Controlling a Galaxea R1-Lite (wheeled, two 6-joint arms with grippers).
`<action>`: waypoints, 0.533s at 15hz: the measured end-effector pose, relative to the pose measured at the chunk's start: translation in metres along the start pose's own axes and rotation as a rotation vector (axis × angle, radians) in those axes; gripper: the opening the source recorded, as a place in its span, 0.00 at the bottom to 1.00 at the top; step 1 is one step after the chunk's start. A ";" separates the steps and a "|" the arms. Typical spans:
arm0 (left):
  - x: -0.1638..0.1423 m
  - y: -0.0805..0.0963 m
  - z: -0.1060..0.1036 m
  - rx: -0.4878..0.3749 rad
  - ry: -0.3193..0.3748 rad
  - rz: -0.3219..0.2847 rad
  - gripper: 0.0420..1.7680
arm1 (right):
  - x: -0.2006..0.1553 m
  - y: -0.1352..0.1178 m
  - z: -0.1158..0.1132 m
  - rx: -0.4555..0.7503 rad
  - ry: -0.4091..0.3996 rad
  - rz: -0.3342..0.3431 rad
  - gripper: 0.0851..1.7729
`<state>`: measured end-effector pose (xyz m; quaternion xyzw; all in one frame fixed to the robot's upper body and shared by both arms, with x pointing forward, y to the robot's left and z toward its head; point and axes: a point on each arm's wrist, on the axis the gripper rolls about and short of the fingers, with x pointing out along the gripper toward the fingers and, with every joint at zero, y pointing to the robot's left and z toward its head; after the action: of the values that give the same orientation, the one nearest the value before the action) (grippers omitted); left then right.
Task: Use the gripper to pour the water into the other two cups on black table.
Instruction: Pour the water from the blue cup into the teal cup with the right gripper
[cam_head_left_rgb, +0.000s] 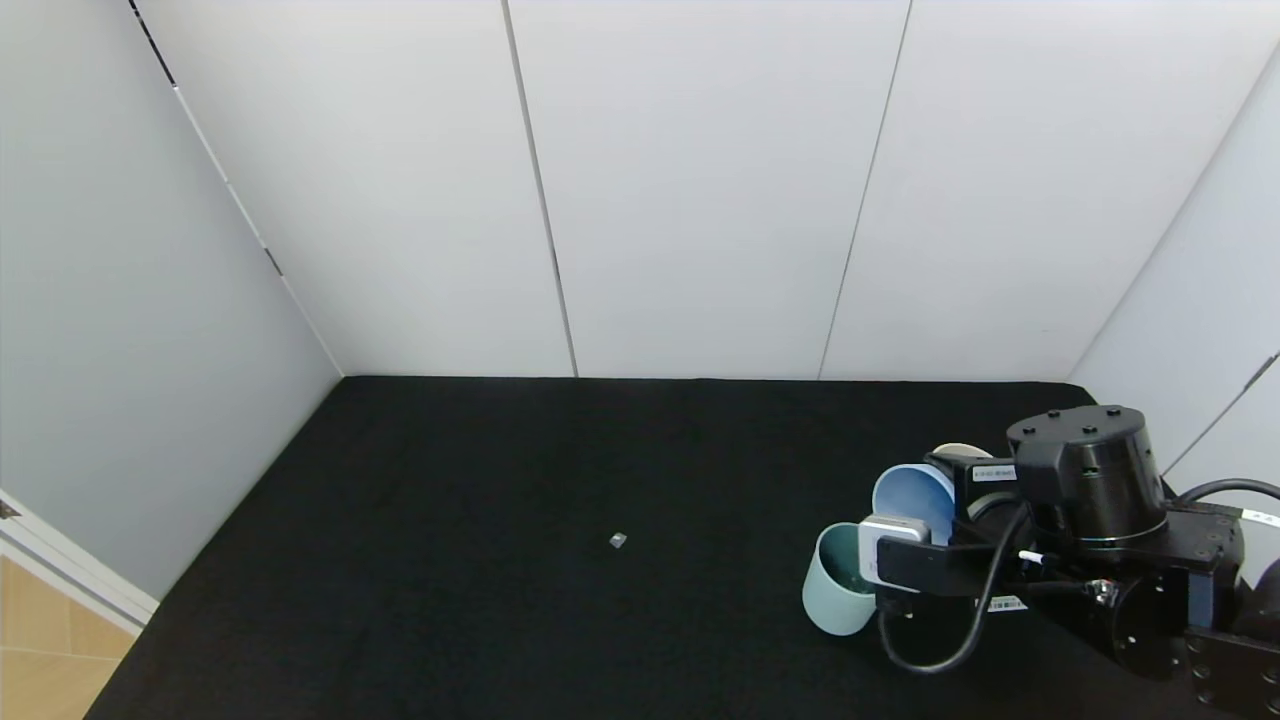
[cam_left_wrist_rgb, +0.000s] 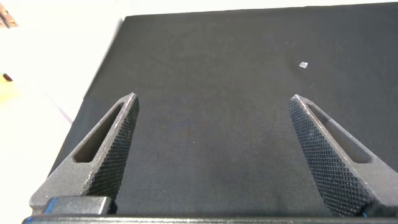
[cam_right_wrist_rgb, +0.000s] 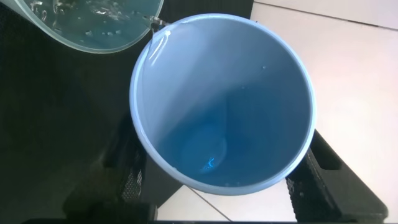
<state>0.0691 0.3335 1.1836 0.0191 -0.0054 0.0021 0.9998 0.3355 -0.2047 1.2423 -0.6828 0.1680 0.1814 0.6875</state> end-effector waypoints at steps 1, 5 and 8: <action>0.000 0.000 0.000 0.000 0.000 0.000 0.97 | 0.000 0.000 0.000 -0.005 0.000 0.000 0.71; 0.000 0.000 0.000 0.000 0.000 0.000 0.97 | 0.000 0.000 0.000 -0.029 0.001 -0.002 0.71; 0.000 0.000 0.000 0.000 0.000 0.000 0.97 | 0.000 0.000 0.000 -0.051 0.003 -0.003 0.71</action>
<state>0.0691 0.3335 1.1836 0.0191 -0.0054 0.0021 0.9998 0.3353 -0.2047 1.2427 -0.7007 0.1633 0.1834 0.6699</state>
